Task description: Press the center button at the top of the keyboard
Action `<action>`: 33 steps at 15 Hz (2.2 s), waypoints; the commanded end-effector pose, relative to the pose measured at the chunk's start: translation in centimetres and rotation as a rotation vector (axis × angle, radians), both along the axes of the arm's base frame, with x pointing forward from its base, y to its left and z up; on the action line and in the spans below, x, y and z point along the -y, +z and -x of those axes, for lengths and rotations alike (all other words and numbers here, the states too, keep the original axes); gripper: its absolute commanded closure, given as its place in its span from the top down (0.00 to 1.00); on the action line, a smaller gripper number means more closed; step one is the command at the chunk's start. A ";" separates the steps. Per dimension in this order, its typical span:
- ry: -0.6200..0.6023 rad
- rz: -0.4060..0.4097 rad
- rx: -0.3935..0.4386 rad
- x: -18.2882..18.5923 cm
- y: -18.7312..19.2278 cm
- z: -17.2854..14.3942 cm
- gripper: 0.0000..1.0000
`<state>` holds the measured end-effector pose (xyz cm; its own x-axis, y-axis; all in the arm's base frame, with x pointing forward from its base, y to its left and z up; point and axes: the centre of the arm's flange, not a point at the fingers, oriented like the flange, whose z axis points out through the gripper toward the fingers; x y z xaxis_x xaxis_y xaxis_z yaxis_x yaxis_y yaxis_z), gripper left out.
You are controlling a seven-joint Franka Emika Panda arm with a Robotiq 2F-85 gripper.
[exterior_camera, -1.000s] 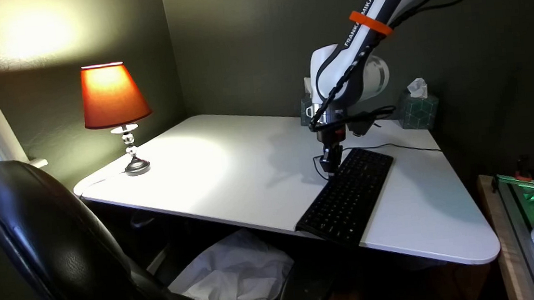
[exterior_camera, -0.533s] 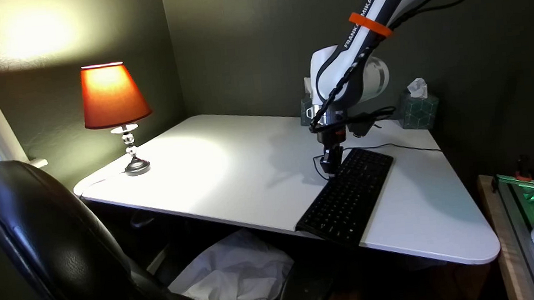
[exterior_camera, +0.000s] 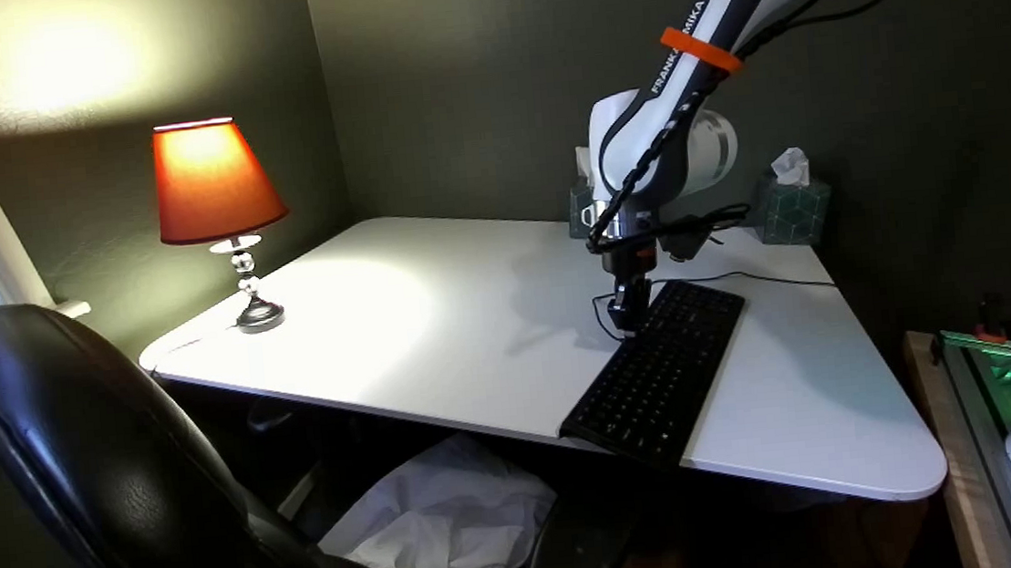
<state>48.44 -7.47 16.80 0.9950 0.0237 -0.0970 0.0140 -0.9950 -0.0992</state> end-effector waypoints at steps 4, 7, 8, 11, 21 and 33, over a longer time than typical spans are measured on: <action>0.003 -0.020 0.005 0.0 -0.9 -0.1 0.00; 0.003 -0.019 0.007 0.0 -0.8 -0.1 0.00; 0.003 -0.019 0.007 0.0 -0.8 -0.1 0.00; 0.002 -0.018 0.008 0.1 -0.8 -0.1 0.00; -0.003 -0.023 0.026 0.2 0.2 0.1 0.00; -0.004 -0.006 0.070 0.1 2.9 0.5 0.28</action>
